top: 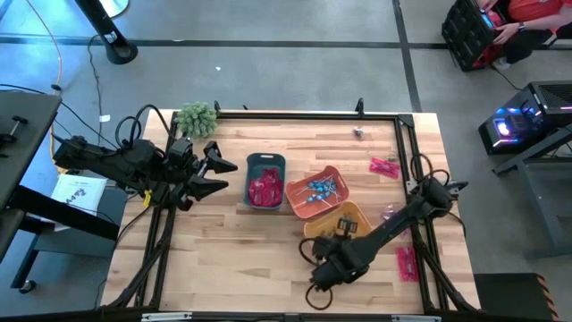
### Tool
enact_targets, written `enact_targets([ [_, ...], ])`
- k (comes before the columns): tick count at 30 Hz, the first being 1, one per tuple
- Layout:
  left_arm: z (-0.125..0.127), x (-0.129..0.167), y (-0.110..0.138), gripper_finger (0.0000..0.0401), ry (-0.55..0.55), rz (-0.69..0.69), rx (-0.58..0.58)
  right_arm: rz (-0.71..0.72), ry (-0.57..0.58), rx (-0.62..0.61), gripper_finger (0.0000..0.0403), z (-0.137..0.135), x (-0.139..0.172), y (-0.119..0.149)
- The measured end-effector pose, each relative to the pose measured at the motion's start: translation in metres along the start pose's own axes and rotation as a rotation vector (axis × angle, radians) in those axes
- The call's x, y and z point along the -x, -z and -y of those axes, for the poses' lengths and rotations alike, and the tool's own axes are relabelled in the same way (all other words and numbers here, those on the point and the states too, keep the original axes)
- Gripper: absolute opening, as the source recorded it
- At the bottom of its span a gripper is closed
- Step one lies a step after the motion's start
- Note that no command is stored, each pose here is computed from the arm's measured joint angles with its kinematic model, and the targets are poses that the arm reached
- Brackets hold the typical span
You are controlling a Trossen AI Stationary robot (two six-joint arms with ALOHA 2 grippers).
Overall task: Sort candy
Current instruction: Put the bottom yellow candy into the yellow bin
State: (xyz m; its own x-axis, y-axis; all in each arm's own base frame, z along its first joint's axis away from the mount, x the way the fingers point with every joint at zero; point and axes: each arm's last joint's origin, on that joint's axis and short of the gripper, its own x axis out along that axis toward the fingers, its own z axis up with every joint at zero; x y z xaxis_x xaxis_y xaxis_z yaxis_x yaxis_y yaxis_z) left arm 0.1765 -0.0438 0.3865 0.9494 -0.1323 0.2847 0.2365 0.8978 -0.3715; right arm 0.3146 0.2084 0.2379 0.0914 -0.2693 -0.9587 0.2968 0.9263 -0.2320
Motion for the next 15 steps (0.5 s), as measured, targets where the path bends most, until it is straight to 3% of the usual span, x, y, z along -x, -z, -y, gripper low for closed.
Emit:
enact_targets([
  [6,0.000,0.000,0.000,0.0239,0.000,0.003,0.000,-0.007,-0.030,-0.185,0.0072,0.024,-0.007,0.010],
  [15,0.000,0.000,-0.001,0.0239,0.001,0.010,0.003,-0.016,-0.159,-0.443,0.0160,0.072,-0.017,0.019],
])
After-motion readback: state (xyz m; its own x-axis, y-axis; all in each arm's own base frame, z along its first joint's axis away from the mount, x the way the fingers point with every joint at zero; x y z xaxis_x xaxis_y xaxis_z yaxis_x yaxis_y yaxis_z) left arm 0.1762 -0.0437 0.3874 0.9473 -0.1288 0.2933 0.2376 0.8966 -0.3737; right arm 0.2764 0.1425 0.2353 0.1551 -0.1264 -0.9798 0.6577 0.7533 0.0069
